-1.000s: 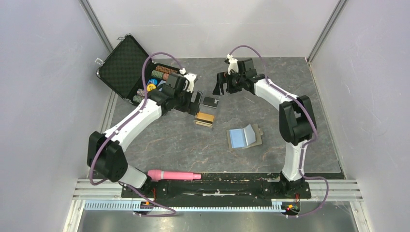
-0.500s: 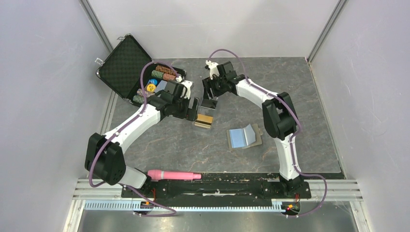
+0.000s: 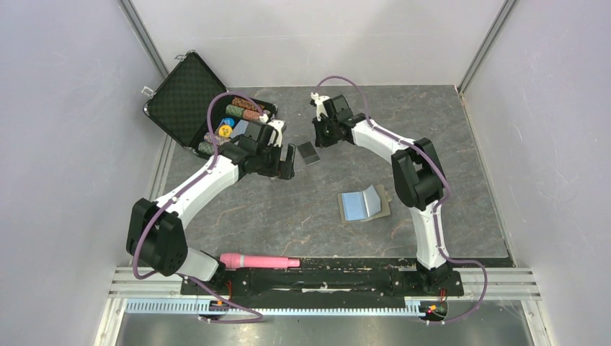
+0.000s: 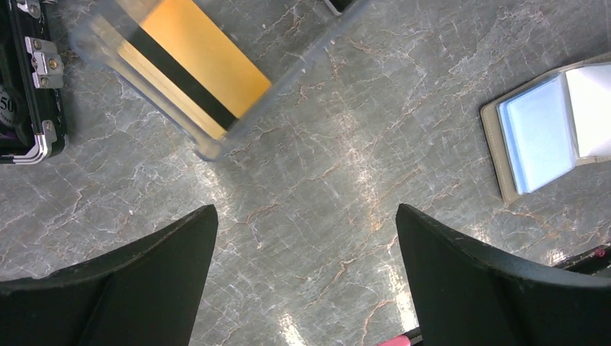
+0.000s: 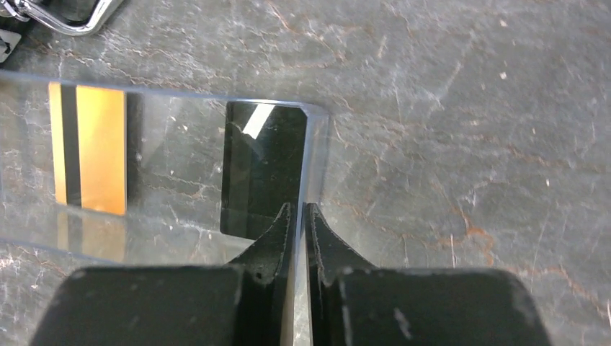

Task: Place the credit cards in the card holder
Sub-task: Move the storage box to the center of the board.

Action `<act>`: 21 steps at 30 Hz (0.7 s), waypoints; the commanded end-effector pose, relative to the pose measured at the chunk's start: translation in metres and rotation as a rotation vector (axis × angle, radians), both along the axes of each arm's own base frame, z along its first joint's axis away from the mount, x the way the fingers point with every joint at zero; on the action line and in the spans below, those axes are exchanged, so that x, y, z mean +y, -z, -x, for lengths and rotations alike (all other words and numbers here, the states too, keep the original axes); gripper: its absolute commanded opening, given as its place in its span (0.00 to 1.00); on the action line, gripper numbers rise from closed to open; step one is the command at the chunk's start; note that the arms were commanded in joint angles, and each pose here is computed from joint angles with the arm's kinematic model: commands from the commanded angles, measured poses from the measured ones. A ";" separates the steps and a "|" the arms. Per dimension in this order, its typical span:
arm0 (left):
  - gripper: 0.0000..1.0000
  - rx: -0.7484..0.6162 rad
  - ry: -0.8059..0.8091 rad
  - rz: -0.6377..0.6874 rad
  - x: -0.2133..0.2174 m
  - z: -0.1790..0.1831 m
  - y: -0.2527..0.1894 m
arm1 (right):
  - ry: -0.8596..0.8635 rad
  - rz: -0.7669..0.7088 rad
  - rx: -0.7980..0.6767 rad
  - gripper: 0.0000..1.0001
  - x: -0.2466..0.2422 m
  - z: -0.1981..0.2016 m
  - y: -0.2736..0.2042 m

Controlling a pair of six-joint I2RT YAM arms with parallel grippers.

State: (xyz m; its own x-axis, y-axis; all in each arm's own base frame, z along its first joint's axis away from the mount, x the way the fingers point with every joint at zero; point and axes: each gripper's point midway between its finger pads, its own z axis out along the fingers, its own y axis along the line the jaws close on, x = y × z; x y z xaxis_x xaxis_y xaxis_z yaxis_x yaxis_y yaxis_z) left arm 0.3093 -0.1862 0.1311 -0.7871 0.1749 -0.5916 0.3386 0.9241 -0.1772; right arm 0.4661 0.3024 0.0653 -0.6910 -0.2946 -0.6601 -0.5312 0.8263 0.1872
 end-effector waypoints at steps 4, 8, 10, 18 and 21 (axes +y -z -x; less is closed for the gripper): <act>1.00 0.013 -0.078 0.049 -0.001 -0.004 0.001 | 0.059 -0.035 0.063 0.05 -0.016 0.044 -0.012; 1.00 0.030 -0.090 0.078 -0.005 -0.008 0.000 | 0.078 -0.055 0.103 0.08 -0.019 0.070 -0.014; 1.00 0.039 -0.098 0.092 -0.008 -0.011 -0.001 | 0.099 -0.078 0.127 0.11 -0.017 0.083 -0.016; 0.93 0.124 -0.109 0.179 -0.022 -0.024 0.011 | 0.079 -0.267 0.267 0.29 0.007 0.139 -0.019; 0.86 0.185 -0.107 0.207 -0.026 -0.024 0.024 | 0.066 -0.316 0.303 0.30 0.011 0.153 -0.018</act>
State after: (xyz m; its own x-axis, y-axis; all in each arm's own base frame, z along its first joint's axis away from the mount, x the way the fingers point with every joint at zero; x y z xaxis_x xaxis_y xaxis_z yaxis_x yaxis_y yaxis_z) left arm 0.3205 -0.1955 0.1022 -0.8789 0.0436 -0.4750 0.2139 0.9262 -0.3106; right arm 0.3257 0.2947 0.0596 -0.8681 -0.1323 -0.4784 -0.3709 0.8134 0.4481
